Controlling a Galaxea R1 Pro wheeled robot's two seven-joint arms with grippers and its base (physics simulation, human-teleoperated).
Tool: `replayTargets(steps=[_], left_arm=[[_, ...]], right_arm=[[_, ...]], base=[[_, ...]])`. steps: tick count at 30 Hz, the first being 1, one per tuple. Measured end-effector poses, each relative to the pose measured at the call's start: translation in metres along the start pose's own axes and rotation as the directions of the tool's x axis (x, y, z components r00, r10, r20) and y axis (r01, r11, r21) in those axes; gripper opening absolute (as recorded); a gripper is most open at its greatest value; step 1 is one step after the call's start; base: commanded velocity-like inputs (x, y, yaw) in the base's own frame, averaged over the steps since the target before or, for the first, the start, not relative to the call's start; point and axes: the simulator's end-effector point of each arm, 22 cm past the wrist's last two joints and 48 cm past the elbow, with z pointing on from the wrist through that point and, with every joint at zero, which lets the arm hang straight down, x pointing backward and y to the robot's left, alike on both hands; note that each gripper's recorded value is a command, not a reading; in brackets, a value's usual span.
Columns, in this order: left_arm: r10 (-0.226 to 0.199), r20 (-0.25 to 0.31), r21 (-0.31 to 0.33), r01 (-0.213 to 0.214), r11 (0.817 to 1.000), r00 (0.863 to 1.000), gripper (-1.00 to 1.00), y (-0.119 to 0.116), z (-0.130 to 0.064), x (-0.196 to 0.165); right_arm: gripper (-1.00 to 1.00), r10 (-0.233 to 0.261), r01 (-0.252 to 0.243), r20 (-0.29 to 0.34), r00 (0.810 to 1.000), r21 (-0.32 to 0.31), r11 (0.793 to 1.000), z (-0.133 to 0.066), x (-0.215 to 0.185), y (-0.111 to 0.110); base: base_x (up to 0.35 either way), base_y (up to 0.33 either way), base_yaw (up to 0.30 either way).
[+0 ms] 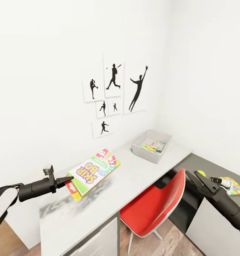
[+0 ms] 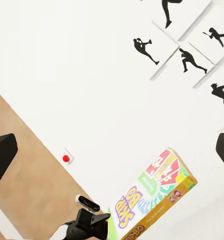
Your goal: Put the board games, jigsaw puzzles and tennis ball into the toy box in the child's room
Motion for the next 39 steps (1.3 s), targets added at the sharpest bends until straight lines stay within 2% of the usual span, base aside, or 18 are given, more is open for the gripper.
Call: replayTargets(steps=[17, 39], left_arm=[[0.017, 0.003, 0.016, -0.017, 1.000, 1.000, -1.00, -0.019, -0.002, 0.000], [0.022, 0.009, 0.017, -0.022, 1.000, 1.000, -1.00, -0.019, -0.002, -0.001]], right_arm=[[1.00, -0.017, 0.017, 0.022, 1.000, 0.004, 1.000, -0.004, -0.013, 0.012], [1.00, -0.028, 0.026, 0.032, 0.999, 0.073, 0.997, -0.007, -0.016, -0.002]], base=[[0.000, -0.018, -0.236], [0.006, -0.320, -0.021]])
